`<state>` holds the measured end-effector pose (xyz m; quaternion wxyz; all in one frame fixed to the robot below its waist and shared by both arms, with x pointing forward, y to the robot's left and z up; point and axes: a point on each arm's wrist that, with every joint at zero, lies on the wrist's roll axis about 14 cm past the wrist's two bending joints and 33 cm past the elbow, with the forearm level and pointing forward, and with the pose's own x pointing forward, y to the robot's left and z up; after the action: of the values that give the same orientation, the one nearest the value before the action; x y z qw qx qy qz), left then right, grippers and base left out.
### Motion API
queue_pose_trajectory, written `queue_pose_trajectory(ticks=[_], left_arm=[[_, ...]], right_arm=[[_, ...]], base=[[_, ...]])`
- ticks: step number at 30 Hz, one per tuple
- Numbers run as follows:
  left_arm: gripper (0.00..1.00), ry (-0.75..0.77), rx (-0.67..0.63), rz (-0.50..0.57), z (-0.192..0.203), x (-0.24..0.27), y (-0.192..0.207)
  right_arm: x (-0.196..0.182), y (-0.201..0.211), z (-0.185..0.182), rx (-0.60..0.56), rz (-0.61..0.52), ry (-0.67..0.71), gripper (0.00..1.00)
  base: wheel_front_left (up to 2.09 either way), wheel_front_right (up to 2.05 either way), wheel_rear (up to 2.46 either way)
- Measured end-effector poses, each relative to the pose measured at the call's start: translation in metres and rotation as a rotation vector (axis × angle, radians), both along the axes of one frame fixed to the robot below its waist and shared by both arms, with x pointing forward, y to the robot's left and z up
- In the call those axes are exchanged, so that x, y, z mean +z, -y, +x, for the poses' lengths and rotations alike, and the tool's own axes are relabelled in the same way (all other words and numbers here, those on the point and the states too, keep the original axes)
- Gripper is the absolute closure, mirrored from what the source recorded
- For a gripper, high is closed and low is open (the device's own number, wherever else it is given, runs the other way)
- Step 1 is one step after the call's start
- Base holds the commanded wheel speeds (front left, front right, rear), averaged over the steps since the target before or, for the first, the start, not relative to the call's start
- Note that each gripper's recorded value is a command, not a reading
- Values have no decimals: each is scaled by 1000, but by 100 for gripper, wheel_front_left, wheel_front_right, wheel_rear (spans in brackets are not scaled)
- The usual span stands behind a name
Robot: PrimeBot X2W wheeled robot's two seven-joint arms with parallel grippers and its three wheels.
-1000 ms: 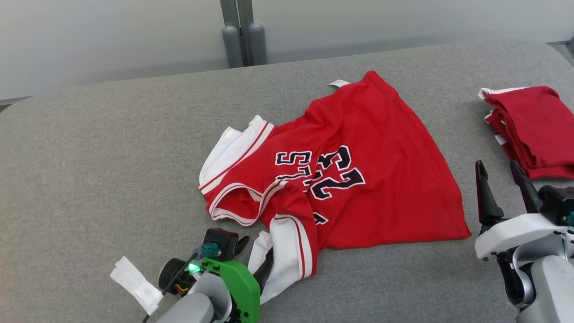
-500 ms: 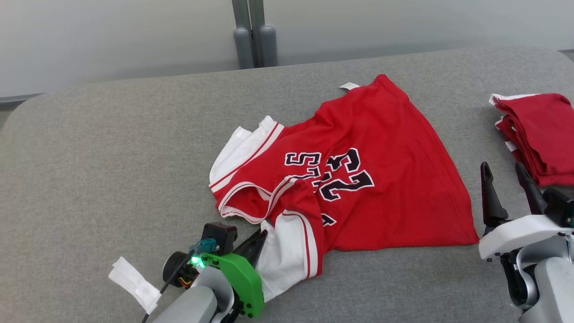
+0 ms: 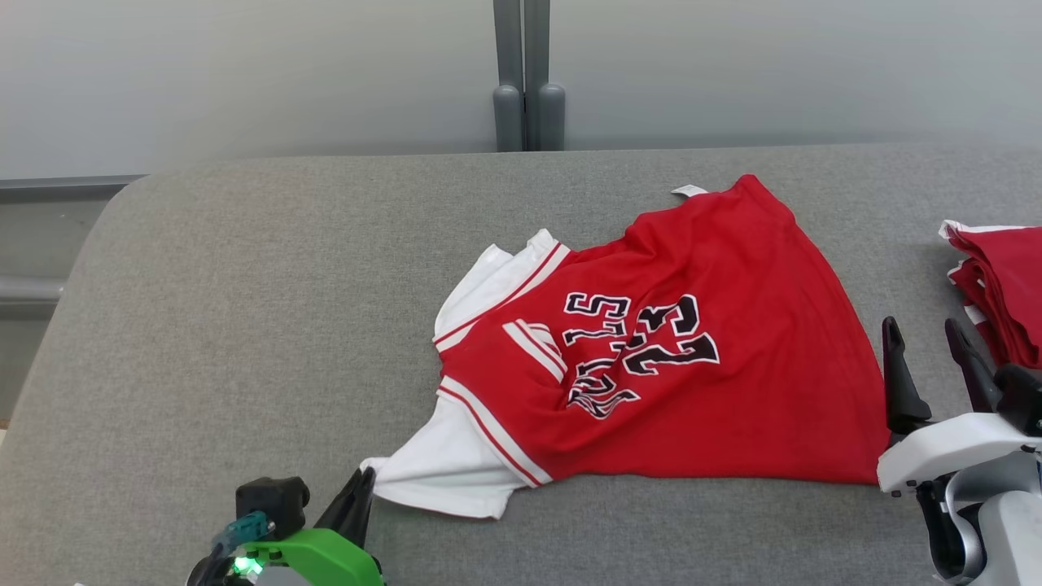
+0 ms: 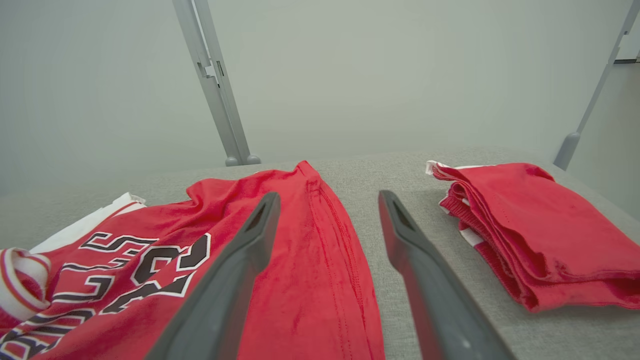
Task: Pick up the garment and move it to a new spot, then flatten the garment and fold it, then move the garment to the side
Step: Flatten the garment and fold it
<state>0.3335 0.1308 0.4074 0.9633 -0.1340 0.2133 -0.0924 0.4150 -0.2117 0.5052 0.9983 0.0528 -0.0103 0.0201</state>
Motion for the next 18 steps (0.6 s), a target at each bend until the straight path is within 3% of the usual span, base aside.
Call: queue_pose_trajectory(ticks=[7, 11, 12, 14, 18], left_arm=[[100, -45, 152, 4, -17, 5, -36], [100, -156, 157, -4, -37, -16, -35], [71, -175, 151, -13, -41, -18, -32], [0, -209, 134, -17, -46, -23, -28], [0, -178, 143, 10, -43, -18, -34]], right_arm=[[1, -3, -1, 4, 4, -1, 0], [0, -1, -3, -2, 1, -4, 0], [0, 0, -4, -3, 1, -7, 0], [-1, 1, -4, -6, 0, -9, 0], [-1, 2, -5, -8, -1, -12, 0]], base=[[0, 0, 0], [0, 0, 0], [0, 0, 0], [0, 0, 0], [0, 0, 0]])
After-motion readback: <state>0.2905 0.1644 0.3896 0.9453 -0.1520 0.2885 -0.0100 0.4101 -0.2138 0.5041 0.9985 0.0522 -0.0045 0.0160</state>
